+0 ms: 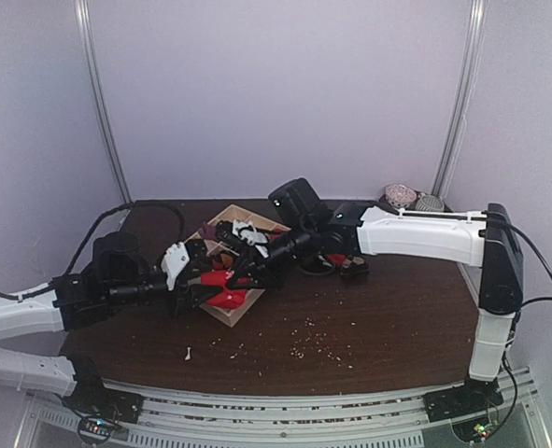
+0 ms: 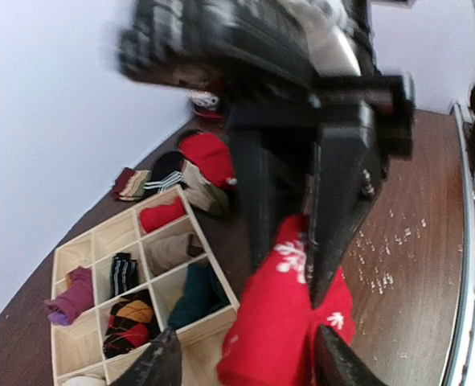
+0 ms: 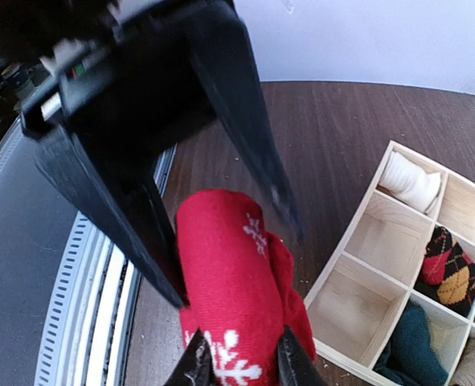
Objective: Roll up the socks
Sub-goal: Pass from the left arm to the right, then place the sock in the storage box.
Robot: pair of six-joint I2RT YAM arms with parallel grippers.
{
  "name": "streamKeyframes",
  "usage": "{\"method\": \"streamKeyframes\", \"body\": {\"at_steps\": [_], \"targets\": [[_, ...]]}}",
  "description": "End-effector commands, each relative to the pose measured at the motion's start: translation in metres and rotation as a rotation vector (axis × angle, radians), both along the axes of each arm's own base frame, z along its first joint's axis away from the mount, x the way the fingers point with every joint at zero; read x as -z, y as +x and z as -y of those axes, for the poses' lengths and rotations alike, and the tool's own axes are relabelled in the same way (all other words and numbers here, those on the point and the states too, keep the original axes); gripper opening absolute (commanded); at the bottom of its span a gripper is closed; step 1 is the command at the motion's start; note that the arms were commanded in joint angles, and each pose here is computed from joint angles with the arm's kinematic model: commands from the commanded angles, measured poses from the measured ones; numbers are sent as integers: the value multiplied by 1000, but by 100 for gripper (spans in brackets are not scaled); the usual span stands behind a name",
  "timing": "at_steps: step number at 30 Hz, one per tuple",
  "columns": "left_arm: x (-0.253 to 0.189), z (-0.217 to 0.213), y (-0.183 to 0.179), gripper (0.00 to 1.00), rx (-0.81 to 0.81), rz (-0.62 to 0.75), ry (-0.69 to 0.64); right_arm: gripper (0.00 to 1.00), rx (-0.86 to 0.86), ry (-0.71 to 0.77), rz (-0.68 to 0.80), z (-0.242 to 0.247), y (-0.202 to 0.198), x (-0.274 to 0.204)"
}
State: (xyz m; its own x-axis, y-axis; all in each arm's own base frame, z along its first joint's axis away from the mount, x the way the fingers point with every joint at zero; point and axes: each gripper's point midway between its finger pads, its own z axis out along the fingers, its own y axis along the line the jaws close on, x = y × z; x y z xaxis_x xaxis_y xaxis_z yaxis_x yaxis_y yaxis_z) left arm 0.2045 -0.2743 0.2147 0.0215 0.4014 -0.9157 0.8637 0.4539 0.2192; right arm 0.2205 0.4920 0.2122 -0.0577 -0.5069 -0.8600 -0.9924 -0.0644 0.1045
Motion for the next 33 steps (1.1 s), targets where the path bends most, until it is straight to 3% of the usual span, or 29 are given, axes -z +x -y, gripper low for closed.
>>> {"method": "streamKeyframes", "body": {"at_steps": [1, 3, 6, 12, 22, 33], "targets": [[-84, -34, 18, 69, -219, 148, -222, 2, 129, 77, 39, 16, 26, -22], [-102, -50, 16, 86, -275, 158, -289, 2, 141, 103, 86, 19, 32, -25], [-118, -72, 14, 95, -357, 161, -360, 2, 126, 91, 149, 18, 38, -15], [-115, -88, 29, 95, -507, 76, -347, 1, 118, 15, 313, 8, 62, 18], [-105, -84, 35, 90, -522, 51, -342, 1, 326, -121, 523, -5, 120, 79], [-98, -84, 34, 90, -515, 58, -309, 1, 650, -88, 665, -12, 141, 58]]}}
